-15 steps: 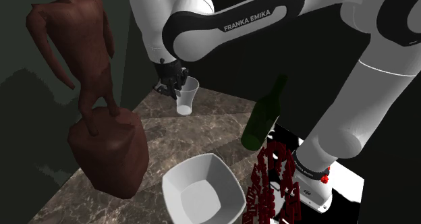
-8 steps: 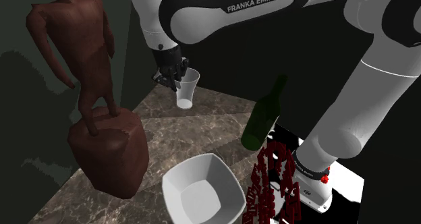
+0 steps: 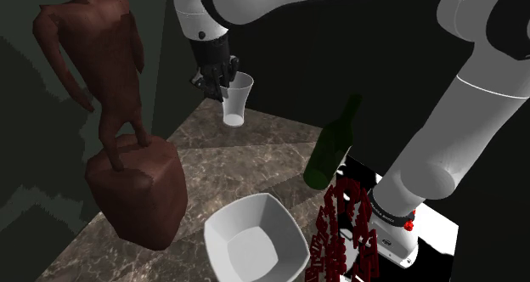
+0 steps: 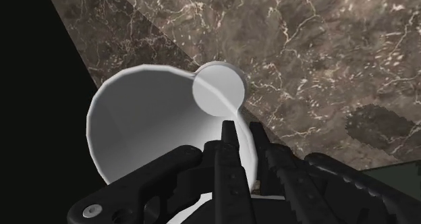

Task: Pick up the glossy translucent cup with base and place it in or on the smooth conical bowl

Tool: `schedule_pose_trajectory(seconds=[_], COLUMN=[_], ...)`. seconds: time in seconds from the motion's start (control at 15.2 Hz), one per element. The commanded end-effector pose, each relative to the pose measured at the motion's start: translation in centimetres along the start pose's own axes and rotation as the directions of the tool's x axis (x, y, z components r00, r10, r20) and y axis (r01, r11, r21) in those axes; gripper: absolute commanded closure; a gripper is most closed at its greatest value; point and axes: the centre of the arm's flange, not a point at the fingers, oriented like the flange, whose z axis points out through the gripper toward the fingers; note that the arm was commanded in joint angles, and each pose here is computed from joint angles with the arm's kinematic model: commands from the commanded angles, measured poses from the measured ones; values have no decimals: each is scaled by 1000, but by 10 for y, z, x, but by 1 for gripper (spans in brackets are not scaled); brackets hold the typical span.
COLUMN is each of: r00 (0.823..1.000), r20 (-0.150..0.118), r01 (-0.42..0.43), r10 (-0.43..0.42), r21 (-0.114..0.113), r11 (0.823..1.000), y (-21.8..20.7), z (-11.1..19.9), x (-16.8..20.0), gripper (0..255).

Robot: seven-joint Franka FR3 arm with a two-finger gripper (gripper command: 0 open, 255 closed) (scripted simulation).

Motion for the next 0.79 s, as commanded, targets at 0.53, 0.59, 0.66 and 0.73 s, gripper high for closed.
schedule_pose_trajectory(seconds=[0.53,0.59,0.66,0.73], r00=[1000,1000,1000,1000], r20=[0,0,0,0], r01=[0,0,0,0], r10=[0,0,0,0], r21=[0,0,0,0], r11=[1000,1000,1000,1000], y=[-56,-62,-68,-75], z=[-36,-40,-43,-47], x=[-99,-110,-121,-132], gripper=[255,255,255,255])
